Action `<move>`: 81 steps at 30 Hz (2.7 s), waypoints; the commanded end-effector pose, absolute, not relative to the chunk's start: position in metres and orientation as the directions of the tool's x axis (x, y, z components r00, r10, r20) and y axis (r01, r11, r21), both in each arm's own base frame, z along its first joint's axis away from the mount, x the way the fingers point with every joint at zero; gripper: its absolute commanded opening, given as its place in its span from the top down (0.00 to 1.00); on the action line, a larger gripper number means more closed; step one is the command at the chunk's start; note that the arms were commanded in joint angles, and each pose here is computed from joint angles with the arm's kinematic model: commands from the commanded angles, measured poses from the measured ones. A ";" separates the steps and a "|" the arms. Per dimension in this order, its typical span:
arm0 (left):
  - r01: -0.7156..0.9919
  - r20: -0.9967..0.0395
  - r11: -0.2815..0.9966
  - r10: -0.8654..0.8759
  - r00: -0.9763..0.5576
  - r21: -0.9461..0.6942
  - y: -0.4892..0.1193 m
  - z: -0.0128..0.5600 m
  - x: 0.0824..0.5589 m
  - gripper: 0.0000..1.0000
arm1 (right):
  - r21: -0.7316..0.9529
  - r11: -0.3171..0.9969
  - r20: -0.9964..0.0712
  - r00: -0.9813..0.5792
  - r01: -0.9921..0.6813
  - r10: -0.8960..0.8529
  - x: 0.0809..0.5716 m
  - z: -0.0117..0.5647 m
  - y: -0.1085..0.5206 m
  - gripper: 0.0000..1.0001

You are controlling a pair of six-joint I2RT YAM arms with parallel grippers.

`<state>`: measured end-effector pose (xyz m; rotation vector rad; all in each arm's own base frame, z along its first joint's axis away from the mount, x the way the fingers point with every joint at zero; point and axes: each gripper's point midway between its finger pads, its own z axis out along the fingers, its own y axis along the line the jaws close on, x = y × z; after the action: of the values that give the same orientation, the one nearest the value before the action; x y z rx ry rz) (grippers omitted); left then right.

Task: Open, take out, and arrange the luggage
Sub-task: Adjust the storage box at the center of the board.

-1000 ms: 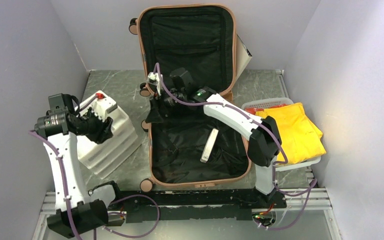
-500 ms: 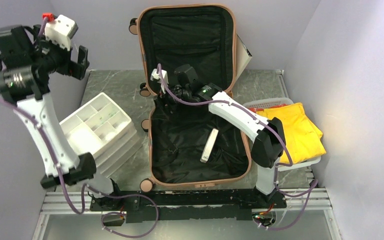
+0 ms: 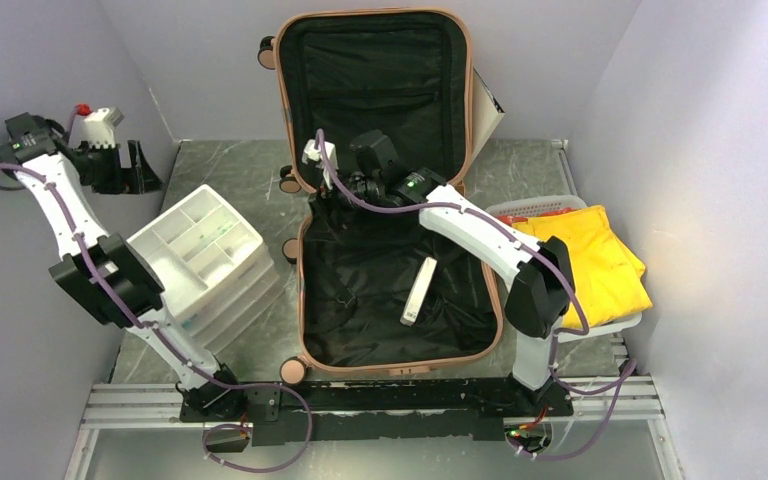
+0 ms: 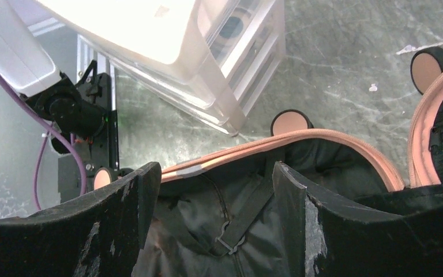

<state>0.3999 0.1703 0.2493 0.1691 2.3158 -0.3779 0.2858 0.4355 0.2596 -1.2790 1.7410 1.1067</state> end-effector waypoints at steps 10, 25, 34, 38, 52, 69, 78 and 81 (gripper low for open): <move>0.389 -0.729 0.860 0.028 -0.684 -0.332 0.135 0.227 0.338 0.16 | 0.211 0.100 -0.939 -0.231 -0.972 -0.254 0.287 0.280 0.503 0.27; 0.428 -0.700 0.828 0.061 -0.712 -0.363 0.109 0.190 0.302 0.14 | 0.133 0.237 -0.971 -0.175 -0.962 -0.165 0.297 0.309 0.561 0.31; 0.426 -0.708 0.832 0.057 -0.704 -0.356 0.106 0.192 0.301 0.13 | -0.079 0.324 -0.934 -0.044 -0.943 -0.354 0.308 0.263 0.561 0.38; 0.432 -0.708 0.826 0.057 -0.704 -0.363 0.104 0.188 0.300 0.13 | -0.123 0.325 -0.911 -0.023 -0.938 -0.412 0.303 0.249 0.565 0.55; 0.407 -0.668 0.823 0.044 -0.743 -0.398 0.097 0.137 0.286 0.12 | -0.023 0.404 -0.916 -0.142 -0.914 -0.374 0.346 0.239 0.504 1.00; 0.394 -0.589 0.722 -0.023 -0.808 -0.569 0.067 0.083 0.261 0.26 | 0.028 0.557 -0.905 -0.258 -0.830 -0.339 0.394 0.208 0.472 1.00; 0.150 -0.717 0.972 -0.026 -0.697 -0.181 0.137 0.135 0.299 0.14 | 0.042 0.665 -0.912 -0.301 -0.746 -0.280 0.402 0.231 0.478 0.98; -0.027 -0.806 0.999 -0.047 -0.590 -0.039 0.168 0.192 0.312 0.09 | 0.033 0.697 -0.916 -0.300 -0.717 -0.265 0.404 0.242 0.474 0.83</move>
<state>0.2852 0.1164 0.1138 0.1645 2.3693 -0.4442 0.3514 0.5268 0.2651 -0.9310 1.7108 0.8379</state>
